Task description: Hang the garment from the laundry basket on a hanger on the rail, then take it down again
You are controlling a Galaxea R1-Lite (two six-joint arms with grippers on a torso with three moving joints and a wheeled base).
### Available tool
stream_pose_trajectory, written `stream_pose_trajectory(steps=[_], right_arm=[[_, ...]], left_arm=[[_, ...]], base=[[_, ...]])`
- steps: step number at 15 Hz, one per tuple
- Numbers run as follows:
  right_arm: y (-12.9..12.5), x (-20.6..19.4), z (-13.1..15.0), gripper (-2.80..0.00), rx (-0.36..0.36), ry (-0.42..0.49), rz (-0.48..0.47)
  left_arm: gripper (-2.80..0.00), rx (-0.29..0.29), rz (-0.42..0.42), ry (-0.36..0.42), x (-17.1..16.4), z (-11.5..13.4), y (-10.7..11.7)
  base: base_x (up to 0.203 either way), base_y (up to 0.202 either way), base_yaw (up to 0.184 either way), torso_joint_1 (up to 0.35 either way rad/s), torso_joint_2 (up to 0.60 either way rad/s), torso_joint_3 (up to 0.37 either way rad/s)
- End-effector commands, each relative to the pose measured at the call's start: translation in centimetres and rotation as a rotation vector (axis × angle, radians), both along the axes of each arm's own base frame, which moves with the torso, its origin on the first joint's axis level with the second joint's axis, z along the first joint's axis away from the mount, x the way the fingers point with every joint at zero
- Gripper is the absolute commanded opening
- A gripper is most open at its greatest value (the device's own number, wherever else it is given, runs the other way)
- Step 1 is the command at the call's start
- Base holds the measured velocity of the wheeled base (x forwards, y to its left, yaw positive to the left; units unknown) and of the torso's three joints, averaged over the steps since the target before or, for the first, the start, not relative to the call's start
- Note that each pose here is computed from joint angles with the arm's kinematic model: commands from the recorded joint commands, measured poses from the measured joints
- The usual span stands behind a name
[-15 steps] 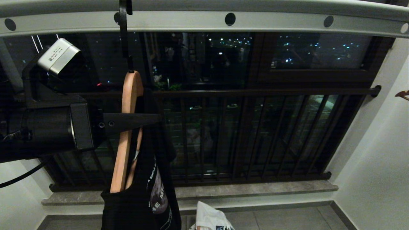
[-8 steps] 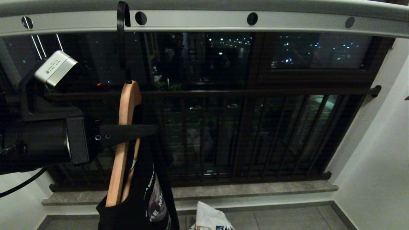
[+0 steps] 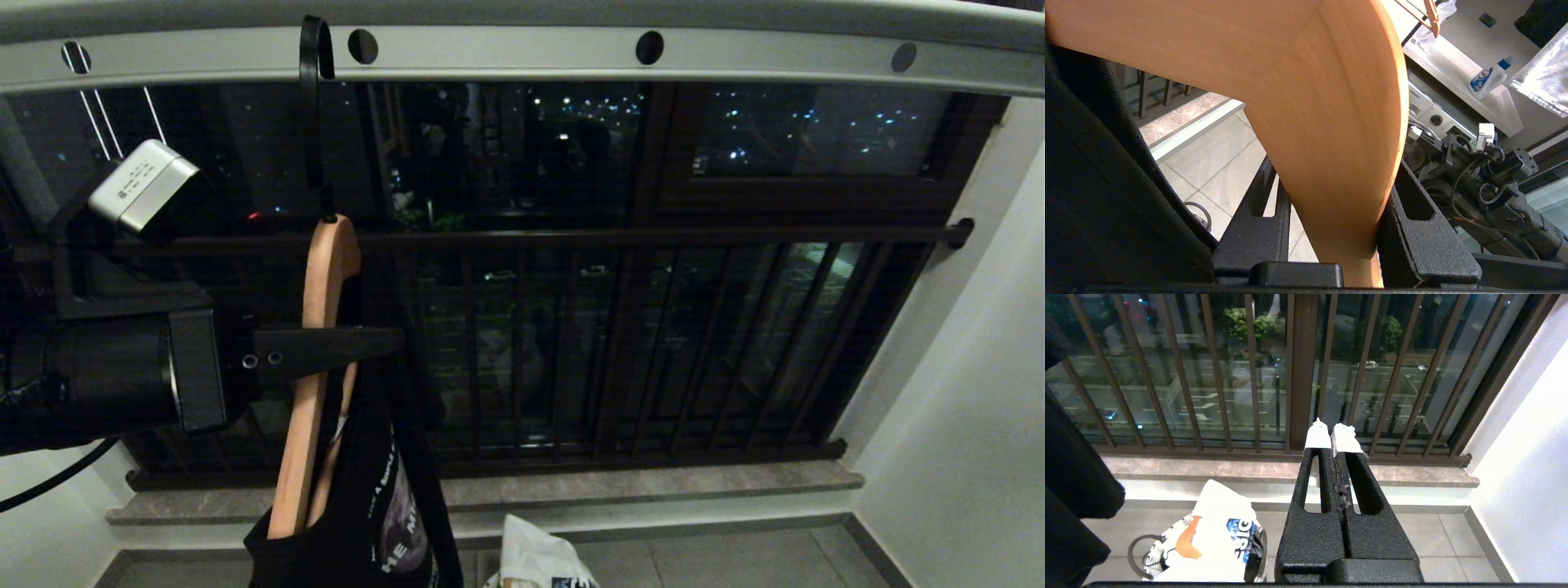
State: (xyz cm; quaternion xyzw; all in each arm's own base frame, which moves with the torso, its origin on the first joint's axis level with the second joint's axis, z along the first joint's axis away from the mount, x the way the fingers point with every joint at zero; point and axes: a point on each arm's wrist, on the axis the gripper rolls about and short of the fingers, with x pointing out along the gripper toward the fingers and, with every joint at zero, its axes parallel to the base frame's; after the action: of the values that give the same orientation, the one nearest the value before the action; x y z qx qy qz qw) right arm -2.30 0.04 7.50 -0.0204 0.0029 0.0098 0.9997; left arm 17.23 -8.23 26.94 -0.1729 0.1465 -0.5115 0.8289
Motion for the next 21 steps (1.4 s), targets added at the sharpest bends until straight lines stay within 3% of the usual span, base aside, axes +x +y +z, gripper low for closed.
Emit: stream_pose_trajectory(steps=[1, 13, 21], right_arm=[[0.0, 0.01, 0.0, -2.8, -0.001, 0.001, 0.0], [0.0, 0.01, 0.0, -2.8, -0.002, 0.001, 0.0], [0.0, 0.01, 0.0, -2.8, -0.004, 0.001, 0.0]], left_arm=[[-2.8, -0.002, -0.004, 0.0, -0.05, 0.0, 0.01], [-2.8, -0.002, -0.004, 0.001, -0.17, -0.08, 0.06], [-2.8, -0.007, -0.004, -0.012, -0.35, 0.25, 0.13]], base=[[0.0, 0.0, 0.0, 0.0, 0.0, 0.0], [0.0, 0.0, 0.0, 0.0, 0.0, 0.0], [0.0, 0.0, 0.0, -0.104, 0.22, 0.116]])
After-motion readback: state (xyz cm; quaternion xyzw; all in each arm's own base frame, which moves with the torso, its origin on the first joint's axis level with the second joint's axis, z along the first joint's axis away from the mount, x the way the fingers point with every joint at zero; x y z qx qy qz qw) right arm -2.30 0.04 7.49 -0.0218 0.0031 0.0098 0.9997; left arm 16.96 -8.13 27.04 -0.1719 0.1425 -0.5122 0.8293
